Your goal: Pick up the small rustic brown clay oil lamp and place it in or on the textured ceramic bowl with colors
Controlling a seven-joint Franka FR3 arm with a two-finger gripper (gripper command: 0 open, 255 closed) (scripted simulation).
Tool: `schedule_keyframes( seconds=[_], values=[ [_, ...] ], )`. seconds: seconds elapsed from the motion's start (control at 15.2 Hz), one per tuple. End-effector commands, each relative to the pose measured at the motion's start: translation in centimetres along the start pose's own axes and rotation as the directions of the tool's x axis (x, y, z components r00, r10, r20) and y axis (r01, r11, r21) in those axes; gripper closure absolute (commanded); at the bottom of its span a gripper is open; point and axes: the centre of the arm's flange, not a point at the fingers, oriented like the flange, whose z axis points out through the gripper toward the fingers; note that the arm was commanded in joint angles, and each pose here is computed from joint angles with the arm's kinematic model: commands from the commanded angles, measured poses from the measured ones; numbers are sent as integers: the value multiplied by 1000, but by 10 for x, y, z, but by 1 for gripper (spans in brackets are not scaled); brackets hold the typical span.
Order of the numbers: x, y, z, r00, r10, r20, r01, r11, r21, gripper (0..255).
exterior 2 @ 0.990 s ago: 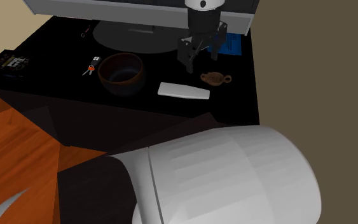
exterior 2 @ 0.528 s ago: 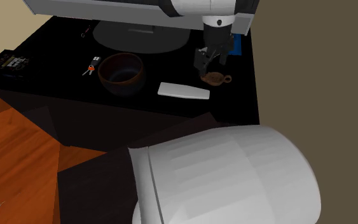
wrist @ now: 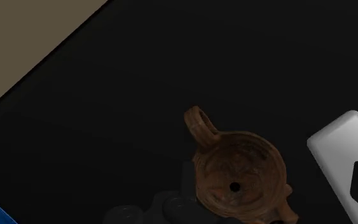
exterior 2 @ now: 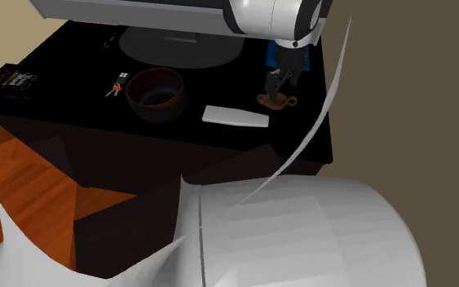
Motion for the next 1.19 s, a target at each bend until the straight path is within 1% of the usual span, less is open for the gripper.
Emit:
schedule_keyframes(
  seconds=[0.0, 0.46, 0.99, 1.06, 1.12],
  values=[
    [1, 7, 13, 1000, -10, -4, 10, 1000, 0, 0],
    [1, 7, 53, 1000, -10, -4, 10, 1000, 0, 0],
    [1, 7, 53, 1000, -10, -4, 10, 1000, 0, 0],
    [1, 7, 53, 1000, -10, -4, 10, 1000, 0, 255],
    [1, 7, 53, 1000, -10, -4, 10, 1000, 0, 255]
  ],
)
